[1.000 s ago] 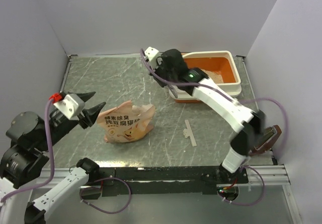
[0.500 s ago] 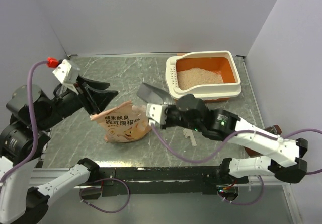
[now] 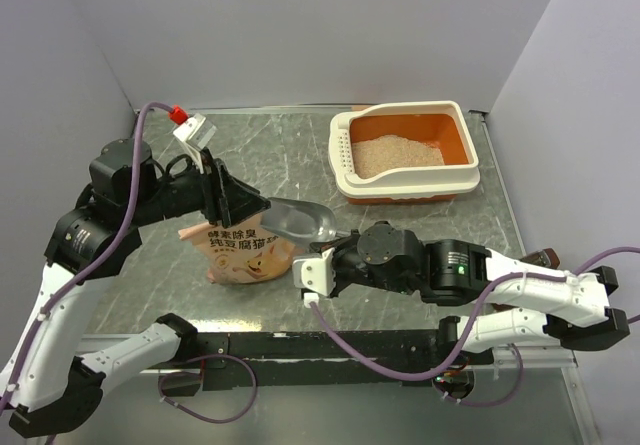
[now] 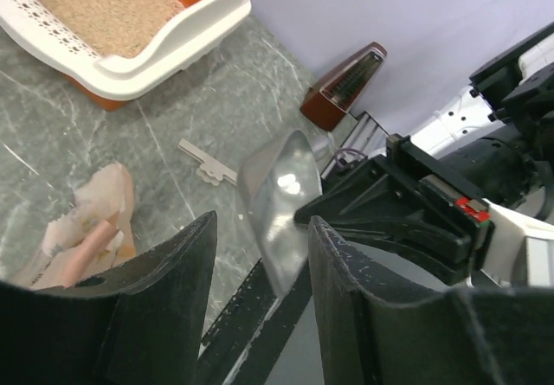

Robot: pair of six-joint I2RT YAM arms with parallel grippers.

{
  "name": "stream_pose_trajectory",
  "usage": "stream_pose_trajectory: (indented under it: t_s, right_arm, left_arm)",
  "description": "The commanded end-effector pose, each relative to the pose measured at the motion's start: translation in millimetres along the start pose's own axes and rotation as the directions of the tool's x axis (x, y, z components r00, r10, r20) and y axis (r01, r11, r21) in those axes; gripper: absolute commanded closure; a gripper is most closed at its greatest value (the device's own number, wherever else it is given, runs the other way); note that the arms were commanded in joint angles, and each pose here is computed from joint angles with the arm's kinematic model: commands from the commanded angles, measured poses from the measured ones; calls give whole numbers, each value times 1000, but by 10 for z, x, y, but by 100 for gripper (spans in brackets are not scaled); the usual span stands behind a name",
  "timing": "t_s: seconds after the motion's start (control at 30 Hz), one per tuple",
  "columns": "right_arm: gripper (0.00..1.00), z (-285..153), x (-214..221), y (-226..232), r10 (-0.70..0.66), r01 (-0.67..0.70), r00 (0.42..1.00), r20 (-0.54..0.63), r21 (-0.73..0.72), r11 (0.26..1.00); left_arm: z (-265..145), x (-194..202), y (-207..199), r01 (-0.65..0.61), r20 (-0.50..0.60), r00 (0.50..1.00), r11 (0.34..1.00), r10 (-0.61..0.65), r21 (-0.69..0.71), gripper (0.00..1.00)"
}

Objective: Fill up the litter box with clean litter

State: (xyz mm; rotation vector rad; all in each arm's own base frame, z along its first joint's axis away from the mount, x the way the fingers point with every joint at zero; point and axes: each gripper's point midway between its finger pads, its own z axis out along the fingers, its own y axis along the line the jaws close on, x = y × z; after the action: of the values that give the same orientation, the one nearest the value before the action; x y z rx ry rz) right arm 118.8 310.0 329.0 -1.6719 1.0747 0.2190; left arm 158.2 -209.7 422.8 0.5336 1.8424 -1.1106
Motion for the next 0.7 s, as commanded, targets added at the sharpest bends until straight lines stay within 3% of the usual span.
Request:
stream_pose_trajectory:
  t_s: [0.0, 0.67]
  right_arm:
    - [100, -101, -190, -329, -42, 39, 999, 16, 114, 993]
    - [100, 67, -455, -450, -119, 116, 993, 6, 174, 978]
  left_arm:
    - [-46, 24, -148, 37, -14, 999, 997, -37, 60, 50]
    - [54, 418, 132, 53, -110, 993, 999, -53, -3, 60]
